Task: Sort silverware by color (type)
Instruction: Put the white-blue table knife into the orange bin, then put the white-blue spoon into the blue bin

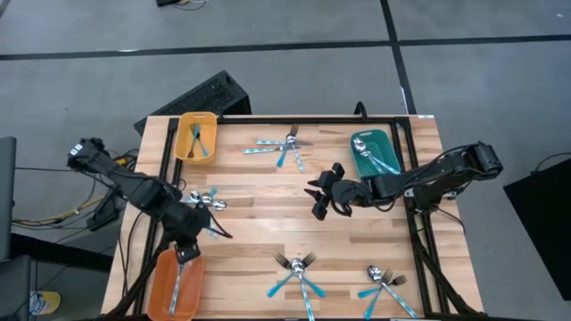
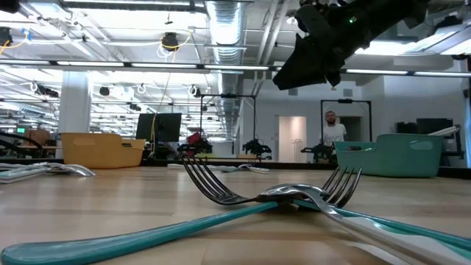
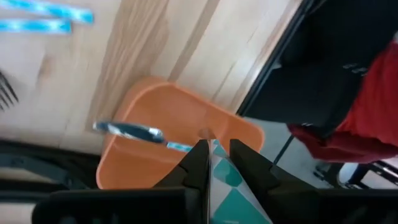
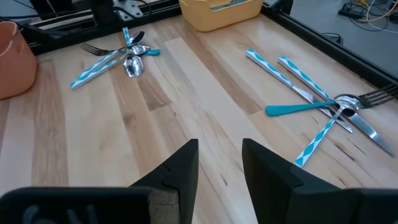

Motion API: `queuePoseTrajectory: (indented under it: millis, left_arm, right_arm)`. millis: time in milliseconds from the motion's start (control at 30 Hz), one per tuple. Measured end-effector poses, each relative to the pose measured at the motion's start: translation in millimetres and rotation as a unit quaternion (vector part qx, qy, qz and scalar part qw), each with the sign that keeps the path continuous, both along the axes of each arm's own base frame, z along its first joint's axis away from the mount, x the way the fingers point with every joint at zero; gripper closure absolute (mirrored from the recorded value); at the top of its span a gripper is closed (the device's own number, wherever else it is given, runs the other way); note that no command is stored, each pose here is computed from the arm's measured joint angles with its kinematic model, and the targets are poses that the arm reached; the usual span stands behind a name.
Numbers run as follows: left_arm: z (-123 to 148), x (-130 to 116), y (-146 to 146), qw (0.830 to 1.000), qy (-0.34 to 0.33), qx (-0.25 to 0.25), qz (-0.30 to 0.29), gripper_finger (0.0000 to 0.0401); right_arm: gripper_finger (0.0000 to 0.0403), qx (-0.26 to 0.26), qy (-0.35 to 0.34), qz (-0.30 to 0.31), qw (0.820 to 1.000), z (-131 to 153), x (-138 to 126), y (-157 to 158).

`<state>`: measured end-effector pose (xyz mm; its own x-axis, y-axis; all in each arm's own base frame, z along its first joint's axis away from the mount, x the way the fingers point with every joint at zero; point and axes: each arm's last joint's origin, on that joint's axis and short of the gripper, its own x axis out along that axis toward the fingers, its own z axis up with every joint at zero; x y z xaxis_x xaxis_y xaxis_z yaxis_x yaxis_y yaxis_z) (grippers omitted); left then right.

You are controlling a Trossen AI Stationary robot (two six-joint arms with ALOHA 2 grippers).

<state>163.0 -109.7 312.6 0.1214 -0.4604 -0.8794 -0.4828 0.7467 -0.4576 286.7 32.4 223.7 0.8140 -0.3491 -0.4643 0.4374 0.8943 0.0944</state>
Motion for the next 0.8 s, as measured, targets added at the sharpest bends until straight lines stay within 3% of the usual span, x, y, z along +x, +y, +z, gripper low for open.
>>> queuePoseTrajectory:
  millis: [267, 633, 800]
  left_arm:
    - [-33.3, -11.8, -22.3, 0.999, 0.036, 0.002, 0.004, 0.0355]
    - [-69.3, -19.8, -6.6, 0.993, 0.062, 0.101, -0.006, 0.0295]
    - [-70.4, -16.1, 11.0, 0.983, 0.043, 0.179, 0.014, 0.0276]
  right_arm:
    - [0.0258, -0.001, 0.008, -0.003, 1.000, -1.2, -0.6, -1.8]
    - [0.0256, -0.006, 0.039, -0.005, 0.999, -6.2, -3.7, -3.5]
    - [0.0251, -0.005, 0.039, -0.017, 0.999, -6.3, -3.2, -9.9]
